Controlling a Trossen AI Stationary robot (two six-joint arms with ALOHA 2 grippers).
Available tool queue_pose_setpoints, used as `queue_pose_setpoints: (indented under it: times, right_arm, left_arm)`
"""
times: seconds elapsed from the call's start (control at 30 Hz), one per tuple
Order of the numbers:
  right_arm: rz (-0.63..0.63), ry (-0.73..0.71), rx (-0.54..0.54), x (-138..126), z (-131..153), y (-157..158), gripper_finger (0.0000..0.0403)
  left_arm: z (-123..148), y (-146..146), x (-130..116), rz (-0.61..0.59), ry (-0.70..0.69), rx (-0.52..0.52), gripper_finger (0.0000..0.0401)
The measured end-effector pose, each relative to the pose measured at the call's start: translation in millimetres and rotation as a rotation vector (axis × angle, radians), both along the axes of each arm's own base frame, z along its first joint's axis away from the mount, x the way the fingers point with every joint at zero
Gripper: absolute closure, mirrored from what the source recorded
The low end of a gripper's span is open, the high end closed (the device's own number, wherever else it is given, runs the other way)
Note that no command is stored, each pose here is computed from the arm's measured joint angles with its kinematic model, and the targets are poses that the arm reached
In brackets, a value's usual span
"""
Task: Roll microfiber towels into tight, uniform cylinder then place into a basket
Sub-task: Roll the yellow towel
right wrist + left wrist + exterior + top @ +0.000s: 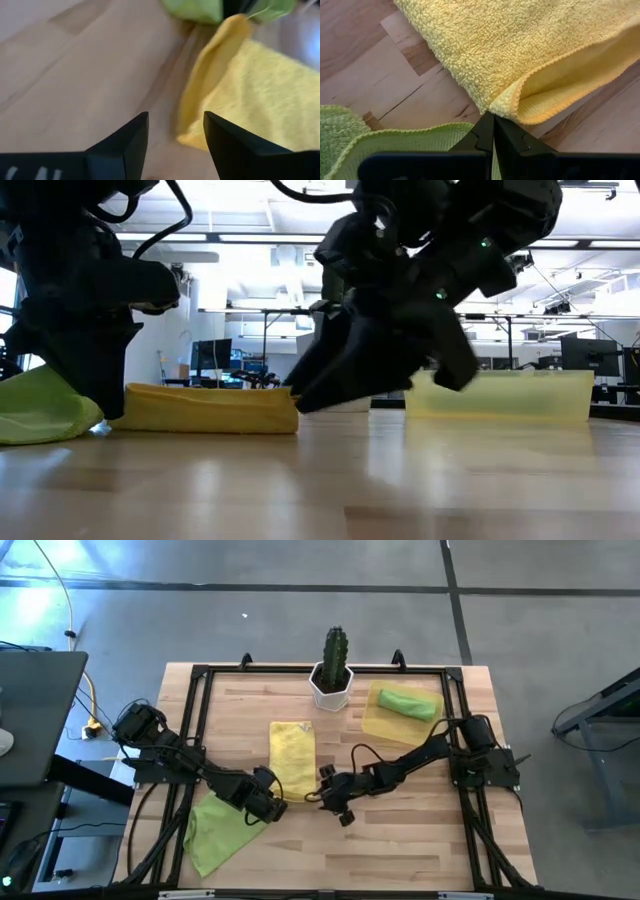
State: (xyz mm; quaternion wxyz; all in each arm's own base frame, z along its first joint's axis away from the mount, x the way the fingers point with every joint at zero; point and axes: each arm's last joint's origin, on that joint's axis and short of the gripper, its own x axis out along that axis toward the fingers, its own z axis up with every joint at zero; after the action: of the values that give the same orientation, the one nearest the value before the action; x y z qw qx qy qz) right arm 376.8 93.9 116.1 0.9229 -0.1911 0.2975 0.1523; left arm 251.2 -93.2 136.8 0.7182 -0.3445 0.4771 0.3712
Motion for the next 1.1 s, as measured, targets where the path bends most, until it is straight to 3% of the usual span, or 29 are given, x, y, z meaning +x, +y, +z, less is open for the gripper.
queue_pose_setpoints:
  times: [0.3,0.7,0.83,1.03,1.1]
  right_arm:
    - [-0.028,-0.04,0.024,4,3,-5,0.0222]
    - [-0.088,-0.047,0.07,9,-16,-2,0.0229]
    - [-0.11,-0.035,0.074,8,-17,-3,0.0272]
    - [-0.141,-0.014,0.115,7,-19,-3,0.0384]
    - [-0.162,0.005,0.166,7,-19,-4,0.0395]
  left_arm:
    - [0,0,0,0.001,0.0,0.0,0.0401]
    - [0,0,0,-0.001,-0.001,0.002,0.0401]
    - [0,0,0,-0.001,-0.002,0.003,0.0401]
    - [0,0,0,-0.002,-0.001,0.0,0.0401]
    - [0,0,0,-0.032,0.001,0.014,0.0401]
